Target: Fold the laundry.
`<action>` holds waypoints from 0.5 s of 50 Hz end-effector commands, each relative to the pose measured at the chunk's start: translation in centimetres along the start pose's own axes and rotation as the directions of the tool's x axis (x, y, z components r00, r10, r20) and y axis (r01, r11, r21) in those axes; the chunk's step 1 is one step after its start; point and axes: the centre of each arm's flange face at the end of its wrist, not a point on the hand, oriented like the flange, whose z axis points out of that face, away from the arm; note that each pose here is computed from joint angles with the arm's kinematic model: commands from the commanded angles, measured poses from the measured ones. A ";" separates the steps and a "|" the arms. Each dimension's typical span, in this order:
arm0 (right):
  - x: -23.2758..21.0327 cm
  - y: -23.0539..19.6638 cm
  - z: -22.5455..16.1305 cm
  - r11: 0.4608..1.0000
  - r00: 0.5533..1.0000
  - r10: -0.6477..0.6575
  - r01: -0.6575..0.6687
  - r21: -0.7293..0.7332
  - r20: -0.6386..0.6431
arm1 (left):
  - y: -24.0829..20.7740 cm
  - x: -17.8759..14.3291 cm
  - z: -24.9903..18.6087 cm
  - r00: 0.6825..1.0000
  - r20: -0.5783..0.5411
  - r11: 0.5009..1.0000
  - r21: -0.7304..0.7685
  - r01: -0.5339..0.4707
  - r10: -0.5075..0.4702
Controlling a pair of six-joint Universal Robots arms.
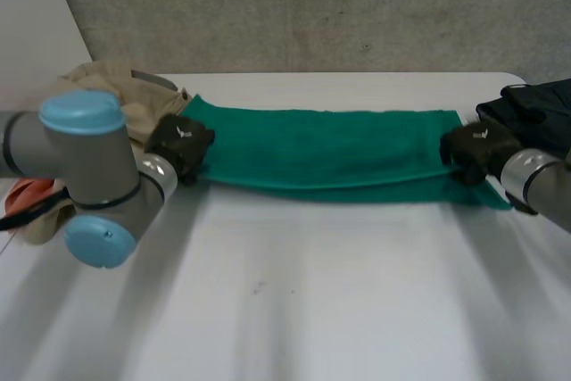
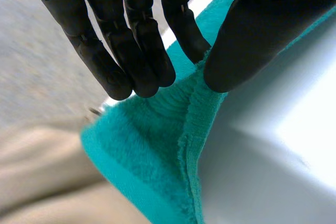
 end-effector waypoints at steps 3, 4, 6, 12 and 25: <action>0.6 2.6 0.1 0.978 0.984 0.161 -0.168 -0.122 -0.071 | 1.2 0.3 0.4 1.000 -0.008 0.999 -0.028 -0.020 0.019; 0.9 2.8 0.0 0.971 0.978 0.183 -0.195 -0.136 -0.100 | 0.9 0.0 0.2 1.000 -0.002 1.000 -0.021 -0.016 0.016; 1.1 3.0 -0.2 0.964 0.972 0.200 -0.218 -0.151 -0.127 | 0.5 -0.1 0.1 1.000 0.003 1.000 -0.012 -0.012 0.012; 1.5 3.5 -0.6 0.956 0.963 0.189 -0.225 -0.188 -0.192 | -0.2 -0.6 -0.5 1.000 0.015 1.000 -0.001 0.001 -0.001; 1.3 1.9 -5.0 0.969 0.997 -0.021 0.003 -0.248 -0.069 | 0.5 0.2 -4.6 0.997 -0.072 0.990 -0.141 -0.010 0.000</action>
